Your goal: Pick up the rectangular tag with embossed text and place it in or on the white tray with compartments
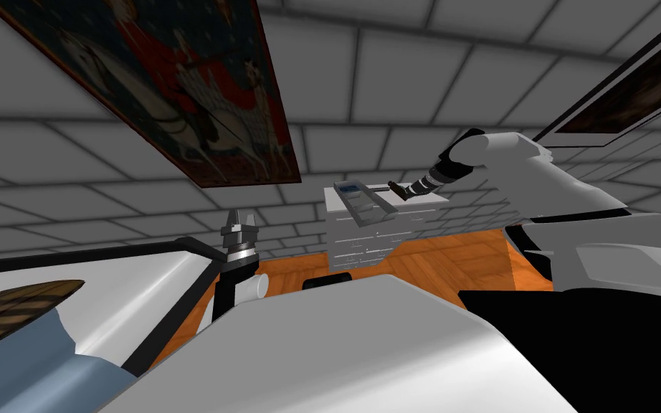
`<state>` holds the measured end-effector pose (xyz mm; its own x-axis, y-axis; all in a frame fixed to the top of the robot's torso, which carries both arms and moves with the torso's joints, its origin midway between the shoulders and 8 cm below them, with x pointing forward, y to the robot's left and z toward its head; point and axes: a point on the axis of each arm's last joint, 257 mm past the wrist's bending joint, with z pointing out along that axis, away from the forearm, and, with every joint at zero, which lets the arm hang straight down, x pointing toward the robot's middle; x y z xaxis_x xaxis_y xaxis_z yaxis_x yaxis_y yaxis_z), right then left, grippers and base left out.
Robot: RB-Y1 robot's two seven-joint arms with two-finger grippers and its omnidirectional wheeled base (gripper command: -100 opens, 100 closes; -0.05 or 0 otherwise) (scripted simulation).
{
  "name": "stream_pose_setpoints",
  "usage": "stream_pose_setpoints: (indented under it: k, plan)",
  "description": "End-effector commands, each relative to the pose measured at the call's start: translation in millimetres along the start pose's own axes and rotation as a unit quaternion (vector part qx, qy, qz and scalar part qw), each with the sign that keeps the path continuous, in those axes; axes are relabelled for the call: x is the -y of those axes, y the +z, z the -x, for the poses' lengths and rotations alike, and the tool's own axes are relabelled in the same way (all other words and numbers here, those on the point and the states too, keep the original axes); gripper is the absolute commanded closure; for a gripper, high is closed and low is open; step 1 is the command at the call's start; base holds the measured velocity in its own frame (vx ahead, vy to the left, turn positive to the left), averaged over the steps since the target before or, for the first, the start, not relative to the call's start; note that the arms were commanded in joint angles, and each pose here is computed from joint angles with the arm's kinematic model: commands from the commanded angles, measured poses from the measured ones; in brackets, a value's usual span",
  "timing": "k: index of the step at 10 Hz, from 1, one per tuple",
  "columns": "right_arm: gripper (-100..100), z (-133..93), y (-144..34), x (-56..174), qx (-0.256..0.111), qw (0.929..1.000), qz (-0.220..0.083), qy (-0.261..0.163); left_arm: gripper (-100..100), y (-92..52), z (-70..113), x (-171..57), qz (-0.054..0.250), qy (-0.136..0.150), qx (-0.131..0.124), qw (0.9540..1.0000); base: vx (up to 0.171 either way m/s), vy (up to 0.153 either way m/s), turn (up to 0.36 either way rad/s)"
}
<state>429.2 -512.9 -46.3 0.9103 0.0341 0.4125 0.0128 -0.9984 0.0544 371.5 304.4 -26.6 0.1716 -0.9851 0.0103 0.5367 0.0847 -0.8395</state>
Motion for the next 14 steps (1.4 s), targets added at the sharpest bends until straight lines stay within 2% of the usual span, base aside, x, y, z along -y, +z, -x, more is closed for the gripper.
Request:
stream_pose_setpoints:
  k: [1,2,3,4,5,6,10,11,12,14]
  plan:
    - [0,0.0,0.0,0.0,0.0,1.0,0.0,0.0,0,0.0,0.0,0.0,0.0,0.0,0.0,1.0,0.0,0.0,0.0]
    - [100,0.5,-13.7,5.1,0.002,1.0,0.0,0.0,0,0.0,0.0,0.0,0.0,0.0,0.0,1.0,0.001,-0.021,0.003]
    - [100,0.0,-5.2,2.2,0.0,1.0,0.0,-0.001,0,0.0,0.0,0.0,0.0,0.0,0.0,1.0,0.002,-0.015,0.004]
    - [0,0.0,-6.1,2.7,0.001,1.0,0.0,0.0,0,0.0,0.0,0.0,0.0,0.0,0.0,1.0,0.0,0.0,0.0]
    - [100,-11.7,-23.1,-0.7,-0.02,0.9997,0.007,0.015,0,0.0,0.0,0.0,0.0,0.0,0.0,1.0,-0.041,0.014,0.126]
    - [100,-14.9,-28.1,-1.5,-0.026,0.9994,0.01,0.019,0,0.0,-0.1,0.0,0.0,0.0,0.0,1.0,-0.054,0.019,0.11]
    - [100,-37.9,-69.1,-5.6,-0.073,0.9957,0.021,0.053,0,0.0,0.0,0.0,0.0,0.0,0.0,1.0,-0.055,0.034,0.082]
    - [100,-37.9,-69.1,-5.6,-0.073,0.9957,0.021,0.053,0,0.0,-0.1,0.0,0.0,0.0,0.0,1.0,-0.032,0.025,0.028]
    - [100,-45.7,-84.9,-5.9,-0.09,0.9935,0.023,0.066,0,0.0,0.0,0.0,0.0,0.0,0.0,1.0,-0.038,0.031,0.079]
    - [100,-50.8,-96.9,-5.1,-0.102,0.9917,0.022,0.075,0,0.0,0.0,0.0,0.0,0.0,0.0,1.0,-0.038,0.03,0.063]
